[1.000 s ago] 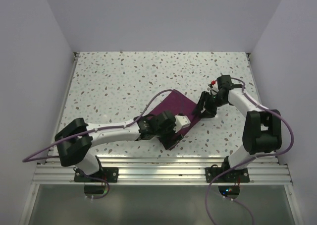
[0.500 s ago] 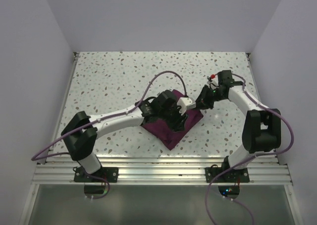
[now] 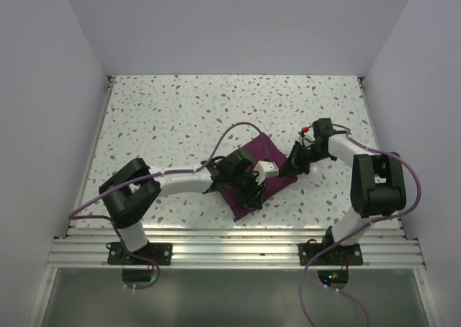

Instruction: Prepare the surgical pack

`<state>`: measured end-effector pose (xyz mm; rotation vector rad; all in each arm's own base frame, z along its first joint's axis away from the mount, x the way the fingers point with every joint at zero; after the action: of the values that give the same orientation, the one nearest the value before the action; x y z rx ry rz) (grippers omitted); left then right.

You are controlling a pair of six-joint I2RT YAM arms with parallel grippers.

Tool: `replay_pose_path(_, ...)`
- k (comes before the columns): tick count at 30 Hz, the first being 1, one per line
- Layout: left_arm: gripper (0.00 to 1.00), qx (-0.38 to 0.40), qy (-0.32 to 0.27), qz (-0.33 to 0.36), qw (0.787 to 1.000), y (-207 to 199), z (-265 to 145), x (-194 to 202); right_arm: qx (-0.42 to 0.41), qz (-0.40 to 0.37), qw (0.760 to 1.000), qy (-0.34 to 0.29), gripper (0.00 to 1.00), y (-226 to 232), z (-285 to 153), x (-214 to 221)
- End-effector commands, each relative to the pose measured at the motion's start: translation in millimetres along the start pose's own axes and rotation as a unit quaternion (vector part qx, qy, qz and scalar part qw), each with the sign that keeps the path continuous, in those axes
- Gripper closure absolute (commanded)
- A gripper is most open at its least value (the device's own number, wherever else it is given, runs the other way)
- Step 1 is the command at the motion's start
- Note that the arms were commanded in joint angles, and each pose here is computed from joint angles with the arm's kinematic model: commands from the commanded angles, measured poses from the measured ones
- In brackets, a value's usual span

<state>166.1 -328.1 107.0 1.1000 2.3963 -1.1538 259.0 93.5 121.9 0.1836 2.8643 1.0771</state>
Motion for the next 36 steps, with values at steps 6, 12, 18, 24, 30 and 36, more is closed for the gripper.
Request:
replay_pose_path(6,0.62,-0.071,0.036,-0.037,0.996,24,-31,32,0.015,-0.036,0.999,-0.029,0.99,14,-23,-14)
replay_pose_path(12,0.53,-0.076,-0.028,-0.025,0.996,-1,-73,5,-0.032,-0.040,0.997,-0.049,0.99,38,-39,-14)
replay_pose_path(18,0.49,-0.079,-0.053,-0.030,0.995,-8,-86,-1,-0.031,-0.034,0.998,-0.041,0.99,32,-31,-20)
replay_pose_path(24,0.51,-0.110,-0.059,-0.099,0.987,16,-94,27,-0.006,-0.027,0.999,-0.017,0.99,11,-16,-5)
replay_pose_path(30,0.54,-0.150,-0.054,-0.171,0.972,44,-102,67,0.010,-0.013,1.000,0.008,1.00,-9,-3,20)
replay_pose_path(36,0.57,-0.152,-0.042,-0.223,0.962,55,-101,65,0.006,-0.016,1.000,0.009,1.00,-6,-6,20)
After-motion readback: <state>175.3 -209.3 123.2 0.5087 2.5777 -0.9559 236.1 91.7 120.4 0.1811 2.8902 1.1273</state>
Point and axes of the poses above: each gripper's point midway between its finger pads, its own z axis out along the fingers, its own y axis along the line the jaws close on, x = y × z, the point moved 8 cm from there along -z, back along the fingers, and after that the axes turned 13 degrees about -z, right-handed, at the moved point
